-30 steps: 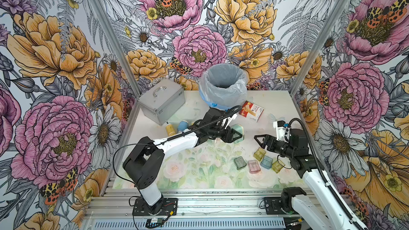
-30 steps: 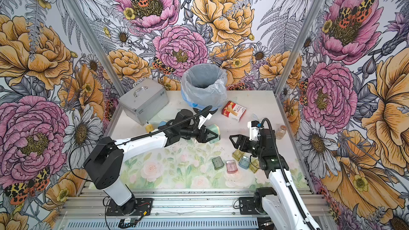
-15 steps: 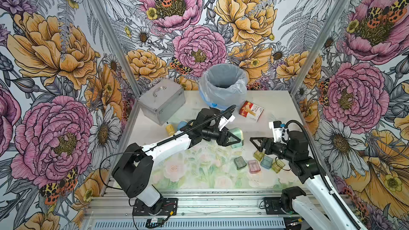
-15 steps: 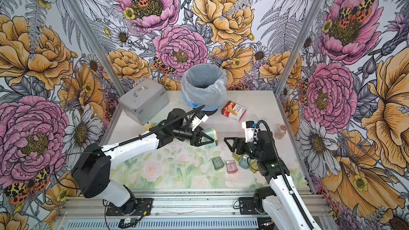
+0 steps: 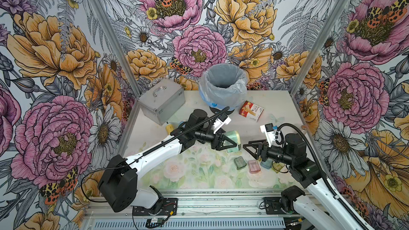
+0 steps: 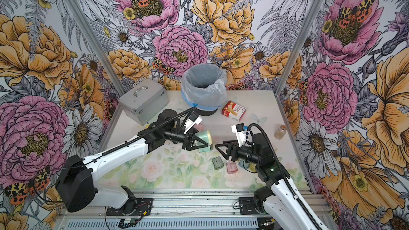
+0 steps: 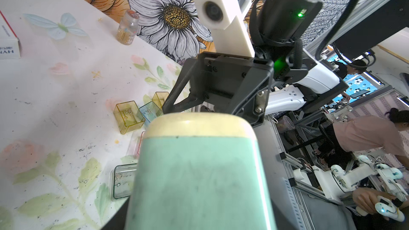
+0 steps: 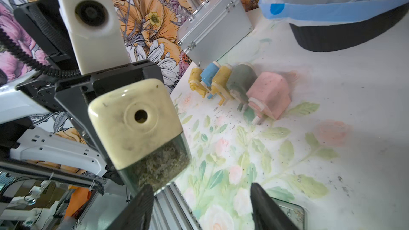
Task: Take out the pencil sharpener tray and clean the shavings
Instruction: Pick up the pencil sharpener from the center of the board.
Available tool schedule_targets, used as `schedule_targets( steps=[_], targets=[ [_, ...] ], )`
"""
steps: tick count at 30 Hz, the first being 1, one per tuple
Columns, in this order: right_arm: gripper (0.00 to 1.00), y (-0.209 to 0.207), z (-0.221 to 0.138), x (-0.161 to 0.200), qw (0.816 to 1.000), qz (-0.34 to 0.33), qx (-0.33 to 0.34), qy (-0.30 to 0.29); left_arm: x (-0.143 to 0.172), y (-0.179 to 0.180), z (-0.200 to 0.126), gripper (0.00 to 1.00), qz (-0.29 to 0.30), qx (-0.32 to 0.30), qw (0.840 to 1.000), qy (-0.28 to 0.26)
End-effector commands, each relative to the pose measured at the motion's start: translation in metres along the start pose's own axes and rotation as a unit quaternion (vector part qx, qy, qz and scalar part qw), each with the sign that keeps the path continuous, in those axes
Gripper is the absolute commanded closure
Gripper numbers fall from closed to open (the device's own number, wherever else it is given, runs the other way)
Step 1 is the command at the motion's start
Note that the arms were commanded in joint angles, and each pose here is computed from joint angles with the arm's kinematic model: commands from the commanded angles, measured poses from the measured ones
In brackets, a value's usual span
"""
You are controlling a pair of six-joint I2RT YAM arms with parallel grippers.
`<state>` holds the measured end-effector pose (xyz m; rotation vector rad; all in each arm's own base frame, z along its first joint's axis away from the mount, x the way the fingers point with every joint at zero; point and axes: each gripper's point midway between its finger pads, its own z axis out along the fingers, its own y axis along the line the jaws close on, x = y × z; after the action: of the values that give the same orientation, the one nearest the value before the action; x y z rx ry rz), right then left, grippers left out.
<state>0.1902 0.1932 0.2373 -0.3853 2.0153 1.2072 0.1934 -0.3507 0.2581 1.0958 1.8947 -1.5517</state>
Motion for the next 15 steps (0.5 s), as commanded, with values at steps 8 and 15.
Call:
schedule_targets(
  steps=[8, 15],
  targets=[
    [0.32, 0.094, -0.016, -0.017, 0.985, -0.071, -0.157, 0.021, 0.001, -0.046, -0.017, 0.83, 0.049, 0.044, 0.998, -0.001],
    [0.25, 0.107, -0.017, -0.020, 0.980, -0.092, -0.173, 0.028, -0.003, -0.075, -0.027, 0.84, 0.070, 0.075, 0.995, -0.005]
  ],
)
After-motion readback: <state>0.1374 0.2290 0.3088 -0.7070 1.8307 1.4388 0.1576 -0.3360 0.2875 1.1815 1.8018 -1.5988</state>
